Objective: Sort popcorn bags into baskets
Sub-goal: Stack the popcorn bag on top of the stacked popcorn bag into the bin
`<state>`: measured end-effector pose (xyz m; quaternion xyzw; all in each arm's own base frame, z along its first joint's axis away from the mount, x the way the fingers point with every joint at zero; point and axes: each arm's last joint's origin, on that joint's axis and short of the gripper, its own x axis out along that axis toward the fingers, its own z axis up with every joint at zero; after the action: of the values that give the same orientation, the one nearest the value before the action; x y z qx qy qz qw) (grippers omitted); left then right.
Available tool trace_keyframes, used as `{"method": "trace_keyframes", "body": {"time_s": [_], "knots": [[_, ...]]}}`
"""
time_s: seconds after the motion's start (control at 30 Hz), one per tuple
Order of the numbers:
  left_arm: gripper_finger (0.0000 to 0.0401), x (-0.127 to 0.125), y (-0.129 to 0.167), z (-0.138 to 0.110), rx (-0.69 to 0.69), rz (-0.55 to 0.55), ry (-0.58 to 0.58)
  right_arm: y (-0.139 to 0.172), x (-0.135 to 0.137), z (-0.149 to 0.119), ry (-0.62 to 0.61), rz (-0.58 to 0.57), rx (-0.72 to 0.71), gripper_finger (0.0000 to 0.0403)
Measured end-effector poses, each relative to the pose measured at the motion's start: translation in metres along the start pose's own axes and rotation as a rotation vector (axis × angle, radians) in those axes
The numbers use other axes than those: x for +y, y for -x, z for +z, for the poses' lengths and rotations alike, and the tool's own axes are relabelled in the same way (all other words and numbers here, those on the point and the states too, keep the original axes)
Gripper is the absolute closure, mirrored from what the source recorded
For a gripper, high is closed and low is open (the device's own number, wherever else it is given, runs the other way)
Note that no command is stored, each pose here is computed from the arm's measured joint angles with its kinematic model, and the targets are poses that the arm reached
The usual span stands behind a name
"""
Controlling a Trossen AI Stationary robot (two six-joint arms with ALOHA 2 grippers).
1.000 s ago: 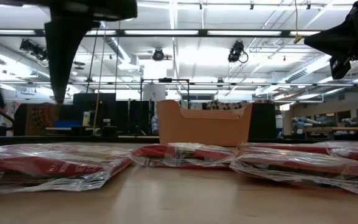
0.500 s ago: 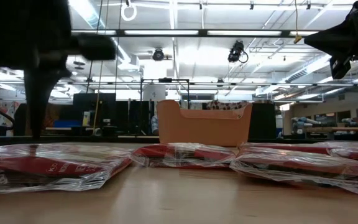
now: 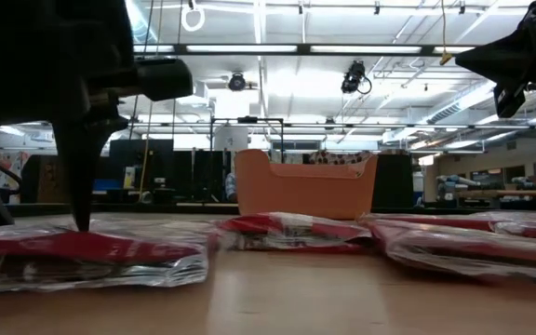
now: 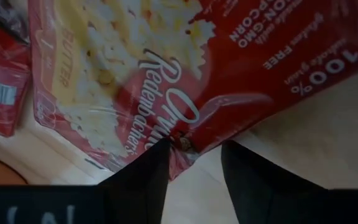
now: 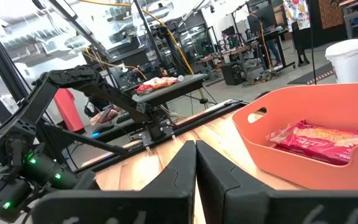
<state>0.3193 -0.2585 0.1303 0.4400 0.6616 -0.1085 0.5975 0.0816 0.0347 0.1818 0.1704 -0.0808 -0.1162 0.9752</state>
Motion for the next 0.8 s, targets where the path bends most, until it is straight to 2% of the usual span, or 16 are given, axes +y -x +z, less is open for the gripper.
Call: {"method": "trace_keyframes", "body": {"time_s": [0.23, 0.37, 0.6, 0.8], "knots": [[0.0335, 0.005, -0.002, 0.0, 0.0, -0.029, 0.12, 0.0, 0.0, 0.0, 0.0, 0.0, 0.0, 0.0386], [0.0387, 0.013, -0.003, -0.002, 0.009, -0.095, 0.219, 0.0, 0.0, 0.0, 0.0, 0.0, 0.0, 0.0386], [0.0395, 0.032, 0.004, -0.018, 0.061, -0.161, 0.337, 0.0, 0.0, 0.0, 0.0, 0.0, 0.0, 0.0386], [0.0397, 0.074, 0.026, -0.046, 0.03, -0.163, 0.521, 0.0, 0.0, 0.0, 0.0, 0.0, 0.0, 0.0386]]}}
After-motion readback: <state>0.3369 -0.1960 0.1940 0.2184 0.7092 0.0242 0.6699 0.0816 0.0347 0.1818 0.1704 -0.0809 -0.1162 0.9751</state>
